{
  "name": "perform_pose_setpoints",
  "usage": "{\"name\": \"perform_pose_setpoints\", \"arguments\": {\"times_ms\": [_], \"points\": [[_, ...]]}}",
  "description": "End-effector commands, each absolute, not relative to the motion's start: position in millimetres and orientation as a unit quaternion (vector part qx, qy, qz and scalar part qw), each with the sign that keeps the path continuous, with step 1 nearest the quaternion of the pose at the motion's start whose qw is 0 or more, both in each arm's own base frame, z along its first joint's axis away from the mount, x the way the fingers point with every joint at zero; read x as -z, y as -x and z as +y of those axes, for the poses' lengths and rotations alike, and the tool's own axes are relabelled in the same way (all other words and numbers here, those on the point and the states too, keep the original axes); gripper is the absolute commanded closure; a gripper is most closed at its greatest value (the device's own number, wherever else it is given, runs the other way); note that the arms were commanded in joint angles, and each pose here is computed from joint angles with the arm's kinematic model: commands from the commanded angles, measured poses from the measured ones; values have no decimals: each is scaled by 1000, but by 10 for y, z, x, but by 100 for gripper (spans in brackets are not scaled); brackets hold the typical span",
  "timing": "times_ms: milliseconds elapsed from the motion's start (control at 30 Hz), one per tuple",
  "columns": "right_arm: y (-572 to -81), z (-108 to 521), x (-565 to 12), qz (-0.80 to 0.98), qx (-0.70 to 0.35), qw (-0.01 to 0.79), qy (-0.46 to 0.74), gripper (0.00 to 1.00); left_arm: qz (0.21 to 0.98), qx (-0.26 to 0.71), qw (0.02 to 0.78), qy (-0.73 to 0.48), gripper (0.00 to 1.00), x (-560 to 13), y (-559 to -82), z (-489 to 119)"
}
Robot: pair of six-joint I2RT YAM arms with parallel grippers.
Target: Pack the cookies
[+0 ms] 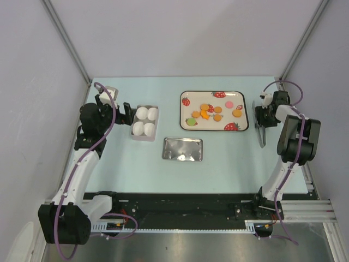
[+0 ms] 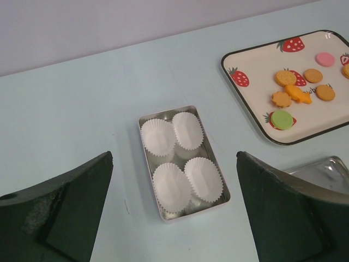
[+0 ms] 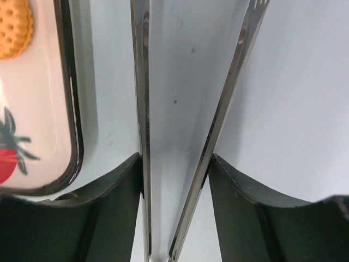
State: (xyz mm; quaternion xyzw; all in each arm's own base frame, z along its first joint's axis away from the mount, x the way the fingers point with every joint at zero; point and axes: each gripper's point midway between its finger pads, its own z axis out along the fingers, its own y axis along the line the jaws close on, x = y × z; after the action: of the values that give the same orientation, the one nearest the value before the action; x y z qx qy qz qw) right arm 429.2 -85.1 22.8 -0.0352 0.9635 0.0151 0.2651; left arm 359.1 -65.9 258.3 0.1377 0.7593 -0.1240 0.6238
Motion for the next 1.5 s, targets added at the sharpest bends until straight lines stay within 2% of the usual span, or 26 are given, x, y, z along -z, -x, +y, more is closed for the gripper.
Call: {"name": "perform_pose_setpoints", "arguments": {"times_ms": [0,1067,1267,1467], "points": [[-4352,-846,-743,956,-13,292,38,45,739,122,646,-149,0,-2742,-3595,-681],[-4345,-737,-1964,930,42,358,69,41,738,126,645,-152,0,-2726,-3576,-696],[-4289,-441,-2231,919,32,383,92,40,739,128,644,-152,0,-2714,-3574,-704],[-4254,-24,-2178,917,15,378,124,40,740,132,642,-151,0,-2716,-3574,-714]]}}
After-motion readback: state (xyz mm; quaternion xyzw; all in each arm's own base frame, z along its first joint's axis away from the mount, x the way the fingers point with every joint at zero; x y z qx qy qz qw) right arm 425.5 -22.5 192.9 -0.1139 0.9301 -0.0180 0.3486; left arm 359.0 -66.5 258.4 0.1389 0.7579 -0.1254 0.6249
